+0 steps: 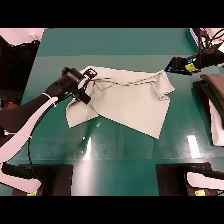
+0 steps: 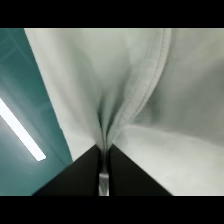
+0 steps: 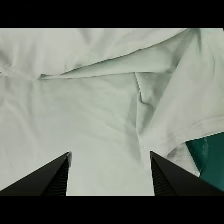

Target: Fold the shirts.

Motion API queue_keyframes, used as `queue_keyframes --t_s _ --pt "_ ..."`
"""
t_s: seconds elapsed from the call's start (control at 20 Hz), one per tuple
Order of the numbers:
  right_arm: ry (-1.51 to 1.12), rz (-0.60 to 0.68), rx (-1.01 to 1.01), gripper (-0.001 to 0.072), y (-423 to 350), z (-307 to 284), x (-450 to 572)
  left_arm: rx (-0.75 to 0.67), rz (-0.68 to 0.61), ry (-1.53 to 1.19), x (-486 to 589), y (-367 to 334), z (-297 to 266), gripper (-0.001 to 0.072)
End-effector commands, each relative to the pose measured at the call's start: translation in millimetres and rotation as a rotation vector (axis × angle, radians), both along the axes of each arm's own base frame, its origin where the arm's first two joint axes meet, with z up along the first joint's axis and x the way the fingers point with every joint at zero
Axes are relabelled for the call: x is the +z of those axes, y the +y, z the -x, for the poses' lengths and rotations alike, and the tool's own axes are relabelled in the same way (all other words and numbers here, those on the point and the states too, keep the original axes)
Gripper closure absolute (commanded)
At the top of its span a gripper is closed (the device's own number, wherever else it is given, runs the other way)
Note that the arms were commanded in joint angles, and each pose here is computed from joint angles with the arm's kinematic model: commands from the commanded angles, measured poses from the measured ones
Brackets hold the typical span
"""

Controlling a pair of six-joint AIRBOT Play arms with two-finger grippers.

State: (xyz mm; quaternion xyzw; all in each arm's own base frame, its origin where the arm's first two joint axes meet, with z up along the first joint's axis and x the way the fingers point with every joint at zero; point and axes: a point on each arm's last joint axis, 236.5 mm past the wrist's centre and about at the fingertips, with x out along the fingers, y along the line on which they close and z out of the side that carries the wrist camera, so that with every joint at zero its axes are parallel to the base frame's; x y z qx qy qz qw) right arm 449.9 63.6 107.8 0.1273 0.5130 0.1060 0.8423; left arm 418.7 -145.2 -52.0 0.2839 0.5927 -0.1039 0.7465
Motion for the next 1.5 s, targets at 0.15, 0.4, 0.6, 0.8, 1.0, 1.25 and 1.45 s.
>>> queue_keyframes --t_s 0.15,0.4,0.6,0.8,1.0,1.25,1.45 --pt "0.106 0.019 0.048 0.0159 -9 37 0 0.047 -0.067 -0.009 45 33 0 0.0673" --pt "0.297 -0.008 -0.001 0.0159 -32 121 -44 0.229 0.308 -0.052 113 41 13 0.0673" --pt "0.503 -0.049 -0.034 0.0159 -28 201 -112 0.299 0.397 -0.017 125 58 23 0.0673" --pt "0.567 -0.140 -0.076 0.0222 -6 236 -159 0.305 0.408 0.023 116 56 31 0.0673" --pt "0.542 -0.272 -0.130 0.0222 20 237 -181 0.304 0.423 0.032 117 52 32 0.0673" --pt "0.538 -0.295 -0.168 0.0236 23 238 -192 0.304 0.423 0.030 117 52 32 0.0673" --pt "0.583 -0.350 -0.179 0.0295 32 236 -200 0.303 0.423 0.031 117 52 32 0.0673"
